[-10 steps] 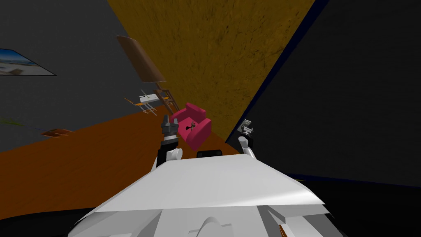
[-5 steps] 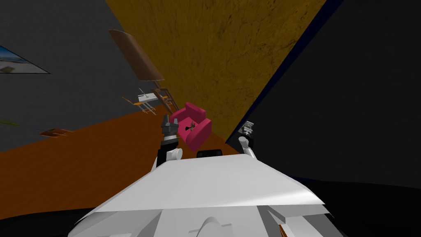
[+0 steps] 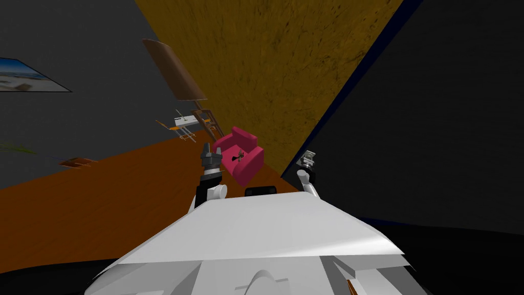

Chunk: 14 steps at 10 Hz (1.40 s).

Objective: Pull the door open

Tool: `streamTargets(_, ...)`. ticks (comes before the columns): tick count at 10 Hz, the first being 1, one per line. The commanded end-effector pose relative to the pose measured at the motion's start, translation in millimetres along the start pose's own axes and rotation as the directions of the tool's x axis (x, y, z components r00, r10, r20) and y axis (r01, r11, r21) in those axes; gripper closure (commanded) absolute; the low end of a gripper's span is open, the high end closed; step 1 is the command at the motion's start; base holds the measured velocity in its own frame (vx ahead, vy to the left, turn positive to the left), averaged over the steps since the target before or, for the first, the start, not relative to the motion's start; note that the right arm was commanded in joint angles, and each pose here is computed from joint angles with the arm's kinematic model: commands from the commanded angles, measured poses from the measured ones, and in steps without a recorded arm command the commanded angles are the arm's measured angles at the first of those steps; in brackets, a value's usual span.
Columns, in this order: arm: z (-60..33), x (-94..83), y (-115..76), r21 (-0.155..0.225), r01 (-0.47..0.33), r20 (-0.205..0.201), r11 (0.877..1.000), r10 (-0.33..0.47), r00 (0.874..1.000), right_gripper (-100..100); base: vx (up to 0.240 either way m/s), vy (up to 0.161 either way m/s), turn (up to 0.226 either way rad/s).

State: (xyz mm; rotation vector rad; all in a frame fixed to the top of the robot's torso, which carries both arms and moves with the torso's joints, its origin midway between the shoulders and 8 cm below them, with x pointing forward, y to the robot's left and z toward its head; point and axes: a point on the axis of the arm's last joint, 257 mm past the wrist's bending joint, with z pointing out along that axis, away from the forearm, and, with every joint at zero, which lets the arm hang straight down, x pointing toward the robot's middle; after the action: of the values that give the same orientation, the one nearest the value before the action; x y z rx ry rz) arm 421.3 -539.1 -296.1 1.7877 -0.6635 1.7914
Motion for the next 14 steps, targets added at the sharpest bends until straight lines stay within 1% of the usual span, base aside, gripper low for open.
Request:
streamTargets(1, -1.9, -3.2, -0.5, 0.005, 0.001, 0.006, 1.000, -0.001, 1.000, 100, -0.198, 0.050, 0.047)
streamTargets(3, -1.7, -2.8, -2.2, 0.015, -0.002, 0.006, 1.000, 0.002, 1.000, 100, -0.212, 0.085, 0.045)
streamTargets(5, -1.4, -2.2, -5.8, 0.035, -0.006, 0.006, 0.999, 0.005, 1.000, 100, -0.203, 0.045, 0.063)
streamTargets(8, -1.3, -0.6, -16.2, 0.090, -0.014, 0.007, 0.996, 0.014, 1.000, 100, -0.192, 0.027, 0.097)
streamTargets(10, -1.9, 0.1, -22.9, 0.124, -0.018, 0.008, 0.992, 0.017, 1.000, 100, -0.142, -0.017, 0.080)
streamTargets(11, -3.1, -4.8, -21.2, 0.115, -0.014, 0.017, 0.993, 0.012, 1.000, 100, -0.043, -0.013, 0.034)
streamTargets(12, -5.7, -5.2, -30.0, 0.141, -0.016, 0.018, 0.990, 0.014, 1.000, 100, -0.153, -0.028, 0.097)
streamTargets(14, -7.6, -3.6, -37.4, 0.164, -0.017, 0.016, 0.986, 0.015, 1.000, 100, -0.230, -0.029, 0.119)
